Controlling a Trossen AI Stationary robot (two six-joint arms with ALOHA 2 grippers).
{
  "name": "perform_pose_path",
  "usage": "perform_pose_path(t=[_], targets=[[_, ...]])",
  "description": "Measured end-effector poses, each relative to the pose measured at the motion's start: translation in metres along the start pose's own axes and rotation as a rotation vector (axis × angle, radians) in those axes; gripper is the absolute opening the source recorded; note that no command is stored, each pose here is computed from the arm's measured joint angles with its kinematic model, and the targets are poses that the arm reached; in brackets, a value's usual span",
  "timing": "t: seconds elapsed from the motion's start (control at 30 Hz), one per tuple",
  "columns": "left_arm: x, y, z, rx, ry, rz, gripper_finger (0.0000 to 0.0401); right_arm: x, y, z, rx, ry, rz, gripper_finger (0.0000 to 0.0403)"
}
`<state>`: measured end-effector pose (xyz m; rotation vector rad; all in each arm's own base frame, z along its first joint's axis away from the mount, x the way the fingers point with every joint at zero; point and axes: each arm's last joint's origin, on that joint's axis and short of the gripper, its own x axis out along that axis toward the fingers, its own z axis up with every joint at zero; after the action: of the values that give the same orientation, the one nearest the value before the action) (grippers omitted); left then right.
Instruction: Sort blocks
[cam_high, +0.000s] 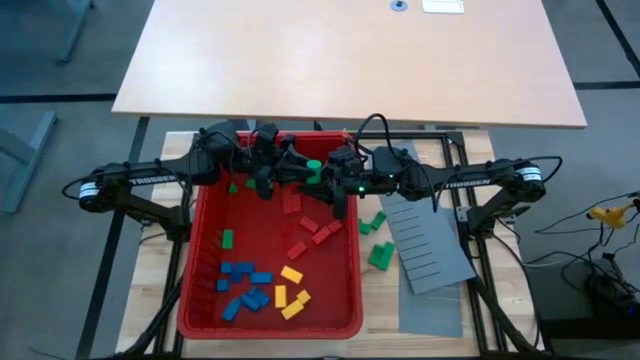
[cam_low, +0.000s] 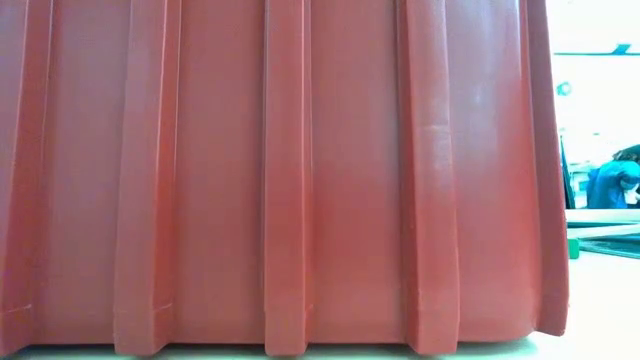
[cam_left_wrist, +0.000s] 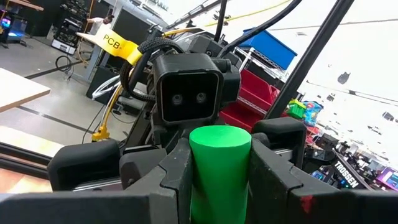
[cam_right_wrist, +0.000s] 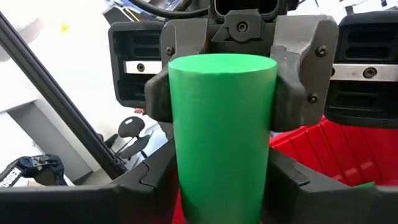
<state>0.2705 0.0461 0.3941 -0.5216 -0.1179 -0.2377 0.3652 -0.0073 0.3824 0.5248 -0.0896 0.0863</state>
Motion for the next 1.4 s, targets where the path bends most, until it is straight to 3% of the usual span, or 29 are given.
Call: perform_pose_path(t=[0.33, 0.57, 0.63, 0.83, 0.93, 1.13, 1.4], targets=[[0.0, 0.0, 0.0, -0.005, 0.003, 0.0, 0.0102, 0.0, 0.0, 0.0, -0.026, 0.0, -0.001, 0.0108], [0.0, 0.0, 0.0, -0.005, 0.003, 0.0, 0.0102, 0.0, 0.0, 0.0, -0.034, -0.001, 0.0, 0.0108], [0.0, 0.0, 0.0, -0.014, 0.003, 0.002, 0.0136, 0.0, 0.0, 0.0, -0.033, 0.001, 0.0, 0.0108], [-0.001, 0.001, -0.002, -0.041, 0.019, 0.012, 0.0324, -0.007, 0.004, 0.005, -0.048, 0.013, -0.007, 0.011], [-0.001, 0.001, -0.003, -0.05, 0.033, 0.021, 0.0369, -0.016, 0.008, 0.01, -0.072, 0.038, -0.02, 0.0108], [-0.006, -0.001, -0.002, -0.039, 0.047, 0.031, 0.0361, -0.042, 0.014, 0.017, -0.069, 0.165, -0.088, 0.0108], [-0.018, -0.005, -0.004, -0.033, 0.123, 0.084, 0.0335, -0.098, 0.017, 0.012, -0.006, 0.498, -0.272, 0.0108]])
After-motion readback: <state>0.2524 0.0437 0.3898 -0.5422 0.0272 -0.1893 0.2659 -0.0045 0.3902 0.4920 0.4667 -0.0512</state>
